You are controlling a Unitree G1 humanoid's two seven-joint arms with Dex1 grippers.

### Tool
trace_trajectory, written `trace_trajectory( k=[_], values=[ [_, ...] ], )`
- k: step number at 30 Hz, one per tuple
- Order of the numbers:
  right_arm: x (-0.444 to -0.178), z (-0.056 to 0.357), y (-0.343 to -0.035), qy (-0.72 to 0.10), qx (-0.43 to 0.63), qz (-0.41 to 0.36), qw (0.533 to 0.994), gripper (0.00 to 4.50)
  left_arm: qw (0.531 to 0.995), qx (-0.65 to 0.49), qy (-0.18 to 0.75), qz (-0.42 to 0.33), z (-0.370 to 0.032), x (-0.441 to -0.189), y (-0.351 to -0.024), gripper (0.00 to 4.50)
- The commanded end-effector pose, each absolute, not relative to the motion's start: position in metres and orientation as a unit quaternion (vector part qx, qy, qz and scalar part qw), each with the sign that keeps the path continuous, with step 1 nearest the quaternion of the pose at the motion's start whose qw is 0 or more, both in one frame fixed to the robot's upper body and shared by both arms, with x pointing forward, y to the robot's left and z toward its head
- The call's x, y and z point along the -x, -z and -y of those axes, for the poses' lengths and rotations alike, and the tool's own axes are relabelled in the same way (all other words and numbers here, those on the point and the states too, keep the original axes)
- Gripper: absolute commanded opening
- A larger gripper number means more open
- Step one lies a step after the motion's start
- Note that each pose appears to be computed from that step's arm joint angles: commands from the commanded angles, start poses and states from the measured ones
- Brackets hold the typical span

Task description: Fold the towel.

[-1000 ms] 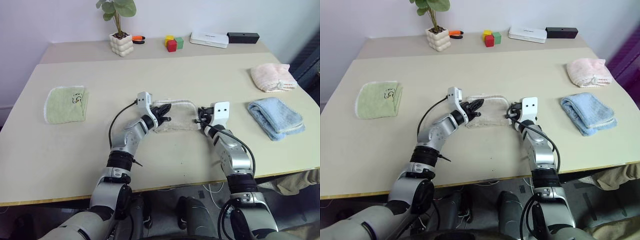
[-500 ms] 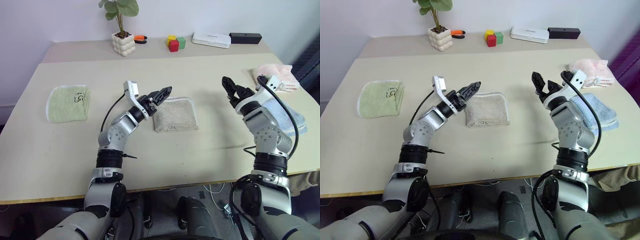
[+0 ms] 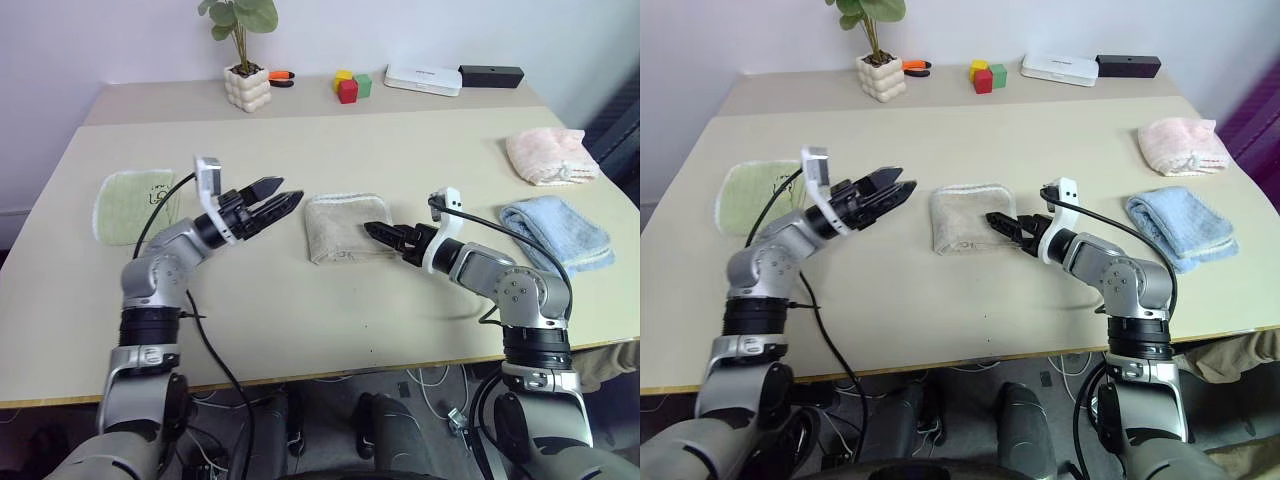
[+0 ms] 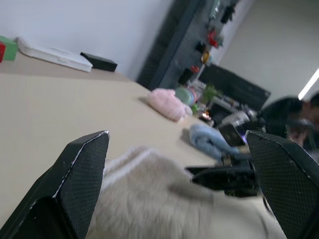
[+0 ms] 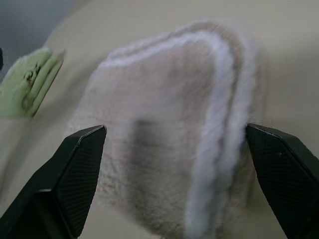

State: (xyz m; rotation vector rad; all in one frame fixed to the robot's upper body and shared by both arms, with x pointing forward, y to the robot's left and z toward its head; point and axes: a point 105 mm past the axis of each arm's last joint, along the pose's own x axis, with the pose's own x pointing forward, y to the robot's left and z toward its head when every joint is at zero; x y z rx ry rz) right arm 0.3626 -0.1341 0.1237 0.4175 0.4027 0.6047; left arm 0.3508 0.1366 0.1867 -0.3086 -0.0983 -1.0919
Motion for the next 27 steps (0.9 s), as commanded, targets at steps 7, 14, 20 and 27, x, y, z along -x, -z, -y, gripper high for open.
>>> trace_trajectory(
  k=[7, 14, 20, 27],
  values=[
    [-0.374, 0.133, -0.111, -0.292, -0.194, -0.239, 0.906, 3.99, 0.839, 0.079, 0.535, 0.058, -0.149, -0.329, -0.196, 4.5],
    [-0.375, 0.129, -0.127, -0.323, -0.258, -0.231, 0.881, 0.57, 0.848, 0.087, 0.519, 0.065, -0.142, -0.328, -0.191, 4.5],
    [-0.383, 0.162, -0.163, -0.289, -0.319, -0.149, 0.89, 0.02, 0.84, 0.112, 0.526, 0.07, -0.131, -0.336, -0.189, 4.5],
    [-0.356, 0.235, -0.241, -0.21, -0.383, 0.07, 0.897, 0.02, 0.808, 0.134, 0.57, 0.07, -0.1, -0.352, -0.188, 4.5]
  ],
)
